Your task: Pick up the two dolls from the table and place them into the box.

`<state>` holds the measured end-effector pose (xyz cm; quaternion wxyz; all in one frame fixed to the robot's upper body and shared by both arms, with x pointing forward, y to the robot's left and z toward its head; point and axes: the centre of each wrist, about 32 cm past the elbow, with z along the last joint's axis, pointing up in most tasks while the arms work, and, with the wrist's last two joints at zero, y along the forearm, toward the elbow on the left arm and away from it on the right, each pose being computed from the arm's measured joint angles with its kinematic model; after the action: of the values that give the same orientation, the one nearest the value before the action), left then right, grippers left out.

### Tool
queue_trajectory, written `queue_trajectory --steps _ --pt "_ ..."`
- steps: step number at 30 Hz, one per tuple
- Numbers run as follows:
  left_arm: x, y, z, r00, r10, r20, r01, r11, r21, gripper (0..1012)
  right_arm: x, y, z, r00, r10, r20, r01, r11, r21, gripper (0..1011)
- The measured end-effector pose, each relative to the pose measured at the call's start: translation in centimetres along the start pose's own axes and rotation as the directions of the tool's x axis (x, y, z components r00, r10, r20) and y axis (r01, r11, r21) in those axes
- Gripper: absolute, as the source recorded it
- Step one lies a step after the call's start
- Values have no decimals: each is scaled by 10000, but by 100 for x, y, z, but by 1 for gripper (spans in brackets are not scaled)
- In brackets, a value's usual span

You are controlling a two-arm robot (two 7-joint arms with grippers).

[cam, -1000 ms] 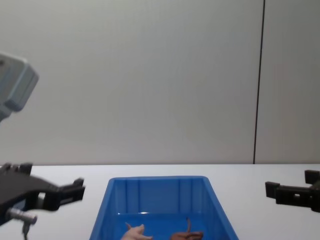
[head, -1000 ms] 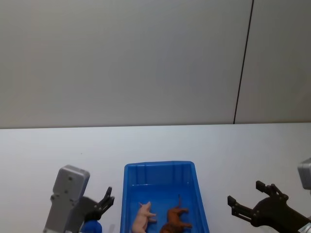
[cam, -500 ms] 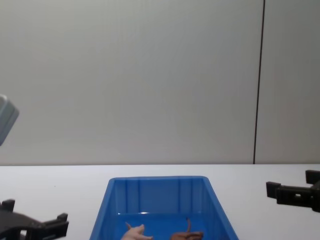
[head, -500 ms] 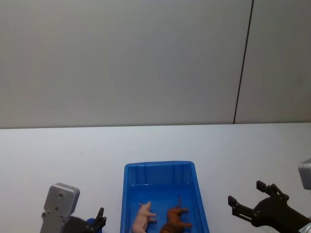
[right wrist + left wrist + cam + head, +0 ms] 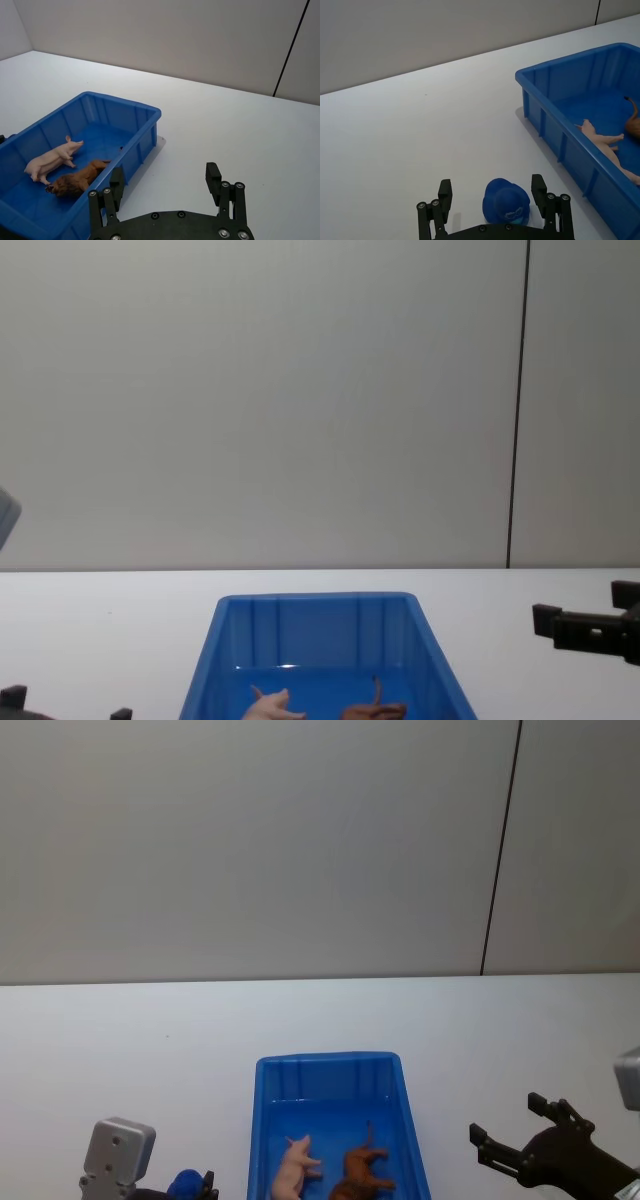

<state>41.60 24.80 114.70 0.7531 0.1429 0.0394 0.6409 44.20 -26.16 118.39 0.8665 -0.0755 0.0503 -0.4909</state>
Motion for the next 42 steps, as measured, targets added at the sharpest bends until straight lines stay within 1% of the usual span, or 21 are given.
queue_trajectory --steps 4,5,9,15,19,22,23,25,26,28,30,33,37,41,42 --pt "6 -22 -47 9997 -135 -195 136 9999 51 1002 0 0 0 10000 0 1 0 10000 0 1001" --pt "6 -22 -47 9997 -135 -195 136 9999 51 1002 0 0 0 10000 0 0 0 10000 -1 1001" --pt "13 -54 -82 9990 -276 -348 278 9996 63 1002 0 0 0 10000 0 0 0 10000 -1 1001" --pt "20 -90 -113 9980 -434 -455 439 9990 121 1000 0 0 0 10000 0 0 0 10000 -2 1001" --pt "27 -115 -130 9975 -520 -487 531 9983 229 907 0 0 0 10000 0 1 0 10000 -2 1001" --pt "30 -128 -137 9973 -547 -488 562 9980 304 862 0 0 0 10000 0 0 0 10000 -1 1001" --pt "31 -135 -138 9972 -574 -478 592 9976 356 811 0 0 0 10000 0 0 0 10000 -1 1001" --pt "32 -143 -140 9972 -587 -468 606 9974 401 768 0 0 0 10000 0 0 0 10000 -1 1001" --pt "33 -149 -140 9972 -602 -449 622 9970 456 710 0 0 0 10000 0 0 0 10000 -1 1001" --pt "35 -156 -139 9971 -613 -441 634 9968 493 677 0 0 0 10000 1 0 -1 10000 -1 1001" --pt "37 -164 -134 9971 -627 -422 649 9964 542 594 0 0 0 10000 0 0 0 10000 -1 1001" --pt "40 -172 -124 9973 -626 -385 648 9962 586 557 0 0 0 10000 0 0 0 10000 -1 1001" --pt "48 -180 -101 9978 -600 -296 617 9962 614 533 0 0 0 10000 0 1 0 10000 -1 1001" --pt "55 -187 -43 9982 -587 -151 593 9972 465 499 0 0 0 10000 1 1 -1 10000 -2 1001" --pt "58 -190 -9 9982 -589 -86 592 9976 358 493 0 0 0 10000 0 1 0 10000 -1 1001"
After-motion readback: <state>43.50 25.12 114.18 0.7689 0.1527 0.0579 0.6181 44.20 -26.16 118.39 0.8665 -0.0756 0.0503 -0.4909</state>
